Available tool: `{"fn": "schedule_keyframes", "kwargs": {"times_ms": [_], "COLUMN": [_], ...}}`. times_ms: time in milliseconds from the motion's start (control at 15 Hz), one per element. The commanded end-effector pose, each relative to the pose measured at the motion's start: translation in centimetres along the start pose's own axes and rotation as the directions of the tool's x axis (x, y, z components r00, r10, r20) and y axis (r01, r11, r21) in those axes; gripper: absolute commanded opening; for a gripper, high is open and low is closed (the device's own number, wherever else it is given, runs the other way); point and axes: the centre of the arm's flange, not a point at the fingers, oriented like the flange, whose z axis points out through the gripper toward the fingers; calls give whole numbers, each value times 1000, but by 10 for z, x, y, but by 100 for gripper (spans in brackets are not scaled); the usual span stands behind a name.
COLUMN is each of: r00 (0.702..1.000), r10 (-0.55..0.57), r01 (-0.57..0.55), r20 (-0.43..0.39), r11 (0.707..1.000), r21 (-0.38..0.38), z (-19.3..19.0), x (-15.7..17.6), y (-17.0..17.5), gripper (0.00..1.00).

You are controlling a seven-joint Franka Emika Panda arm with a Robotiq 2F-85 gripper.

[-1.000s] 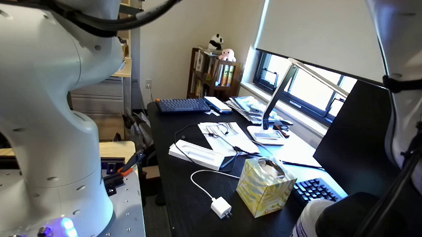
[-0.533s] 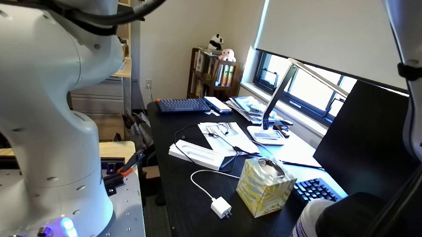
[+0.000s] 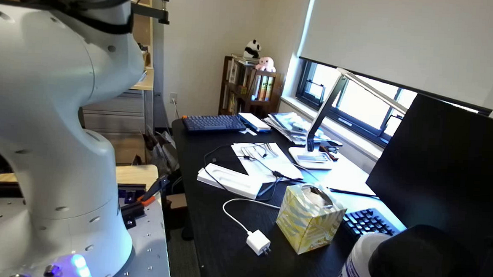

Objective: Remove the object thats on top of the box and place it on the table

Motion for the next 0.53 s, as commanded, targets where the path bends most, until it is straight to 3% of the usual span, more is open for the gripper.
{"fn": "schedule_keyframes", "kwargs": {"times_ms": [0,200,467], "r00": [995,996,999], "r10": [94,80,-32], "r01": [-94,-81,30], "r20": [-36,-34,-6], "r11": [996,996,984], "r21": [2,-32,-177], "z": [-57,-95,-107], "x": [-7,-16,-24], "y": [-21,-51,-104], "gripper": [100,100,100]}}
